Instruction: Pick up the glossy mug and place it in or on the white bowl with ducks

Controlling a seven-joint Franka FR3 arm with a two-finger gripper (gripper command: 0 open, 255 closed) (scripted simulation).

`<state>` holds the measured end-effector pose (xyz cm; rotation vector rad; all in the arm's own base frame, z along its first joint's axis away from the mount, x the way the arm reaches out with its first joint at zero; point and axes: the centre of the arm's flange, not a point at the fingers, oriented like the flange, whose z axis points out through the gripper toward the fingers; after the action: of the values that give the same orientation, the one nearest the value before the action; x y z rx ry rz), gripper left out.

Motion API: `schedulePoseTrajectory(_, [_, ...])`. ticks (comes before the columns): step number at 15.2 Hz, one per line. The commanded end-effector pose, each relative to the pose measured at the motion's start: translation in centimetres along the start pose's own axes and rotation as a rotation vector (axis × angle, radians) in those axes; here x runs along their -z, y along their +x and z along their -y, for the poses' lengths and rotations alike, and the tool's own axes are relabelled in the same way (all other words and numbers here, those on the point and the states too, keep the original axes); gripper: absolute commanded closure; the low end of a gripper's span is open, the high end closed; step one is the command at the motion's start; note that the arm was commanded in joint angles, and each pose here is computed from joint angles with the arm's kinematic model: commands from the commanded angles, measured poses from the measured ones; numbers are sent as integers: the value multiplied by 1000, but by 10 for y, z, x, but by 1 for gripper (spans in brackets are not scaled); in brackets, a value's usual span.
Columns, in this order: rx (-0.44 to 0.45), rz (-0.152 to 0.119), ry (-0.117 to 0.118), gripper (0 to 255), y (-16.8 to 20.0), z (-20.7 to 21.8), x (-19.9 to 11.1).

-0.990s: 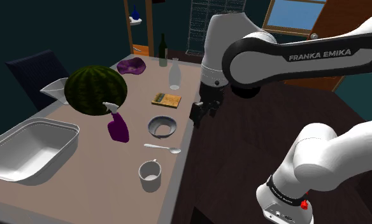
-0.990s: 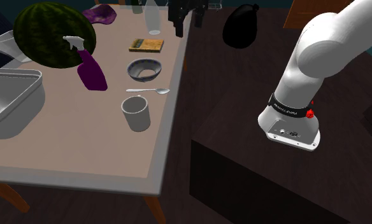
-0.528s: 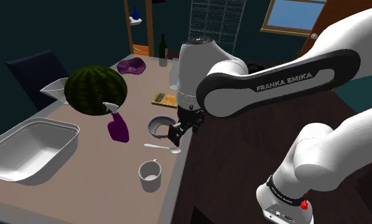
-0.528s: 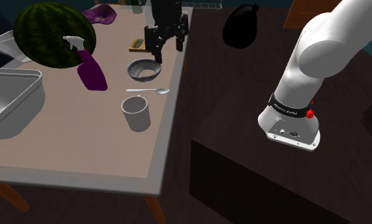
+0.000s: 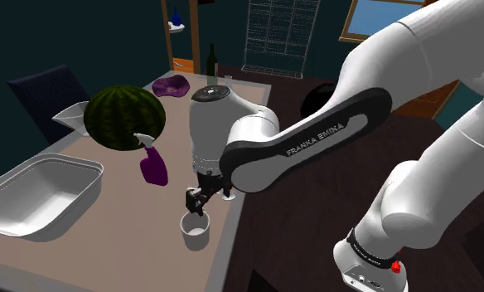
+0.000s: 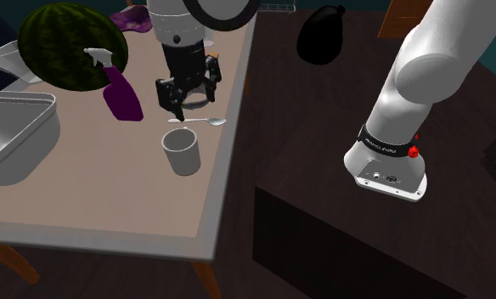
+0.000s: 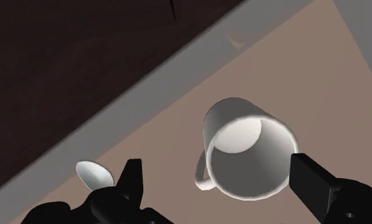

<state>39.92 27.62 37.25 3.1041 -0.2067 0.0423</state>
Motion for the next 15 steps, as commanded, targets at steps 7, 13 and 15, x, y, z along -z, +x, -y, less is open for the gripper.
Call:
schedulePoseTrajectory(7, [-26, -8, -20, 0, 24, 83, -65])
schedulePoseTrajectory(13, [-29, -9, -22, 0, 27, 92, -99])
schedulePoseTrajectory(15, [-29, -9, -22, 0, 27, 91, -109])
